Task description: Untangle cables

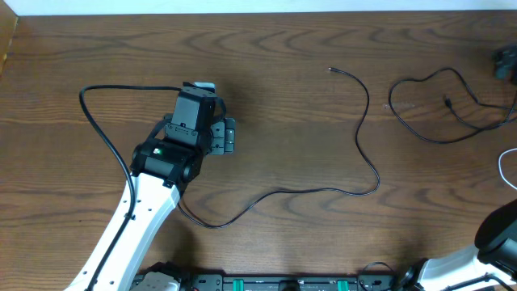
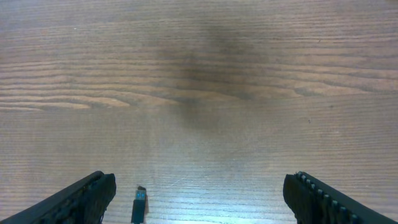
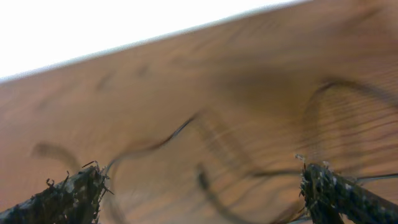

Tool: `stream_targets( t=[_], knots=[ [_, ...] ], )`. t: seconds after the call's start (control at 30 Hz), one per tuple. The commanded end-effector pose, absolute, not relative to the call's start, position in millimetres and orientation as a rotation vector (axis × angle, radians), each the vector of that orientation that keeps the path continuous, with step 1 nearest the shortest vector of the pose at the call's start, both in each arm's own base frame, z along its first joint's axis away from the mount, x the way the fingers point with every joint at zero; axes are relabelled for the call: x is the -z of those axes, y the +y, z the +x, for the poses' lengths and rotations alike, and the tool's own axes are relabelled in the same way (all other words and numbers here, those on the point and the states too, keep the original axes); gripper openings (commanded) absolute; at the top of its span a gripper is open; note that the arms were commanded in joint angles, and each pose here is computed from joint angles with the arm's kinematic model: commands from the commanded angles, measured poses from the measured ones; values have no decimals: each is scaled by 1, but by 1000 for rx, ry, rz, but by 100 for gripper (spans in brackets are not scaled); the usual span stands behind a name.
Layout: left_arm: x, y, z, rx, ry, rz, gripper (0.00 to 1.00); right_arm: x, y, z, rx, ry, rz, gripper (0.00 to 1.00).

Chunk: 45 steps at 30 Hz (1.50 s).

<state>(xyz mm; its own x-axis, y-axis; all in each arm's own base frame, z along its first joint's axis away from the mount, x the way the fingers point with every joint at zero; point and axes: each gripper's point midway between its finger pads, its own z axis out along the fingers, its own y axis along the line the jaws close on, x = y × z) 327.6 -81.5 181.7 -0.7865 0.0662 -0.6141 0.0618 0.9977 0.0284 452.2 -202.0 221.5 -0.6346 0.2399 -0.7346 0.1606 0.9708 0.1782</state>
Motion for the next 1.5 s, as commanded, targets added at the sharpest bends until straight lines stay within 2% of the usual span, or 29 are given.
stream_targets(
  t=[0.0, 0.37, 0.83, 1.13, 1.47],
  knots=[
    [-188, -79, 330, -11, 2464, 57, 91, -199, -160, 456, -192, 2368, 119, 99],
    [-188, -79, 330, -11, 2464, 57, 91, -155, -67, 445, -245, 2589, -55, 99],
    [-188, -79, 330, -11, 2464, 57, 91, -75, -37, 428, -215, 2650, -135, 99],
    [-188, -79, 330, -11, 2464, 57, 91, -24, -50, 402, -81, 2696, -103, 84],
    [-188, -79, 330, -11, 2464, 57, 91, -12, -69, 395, 47, 2708, -65, 63]
  ],
)
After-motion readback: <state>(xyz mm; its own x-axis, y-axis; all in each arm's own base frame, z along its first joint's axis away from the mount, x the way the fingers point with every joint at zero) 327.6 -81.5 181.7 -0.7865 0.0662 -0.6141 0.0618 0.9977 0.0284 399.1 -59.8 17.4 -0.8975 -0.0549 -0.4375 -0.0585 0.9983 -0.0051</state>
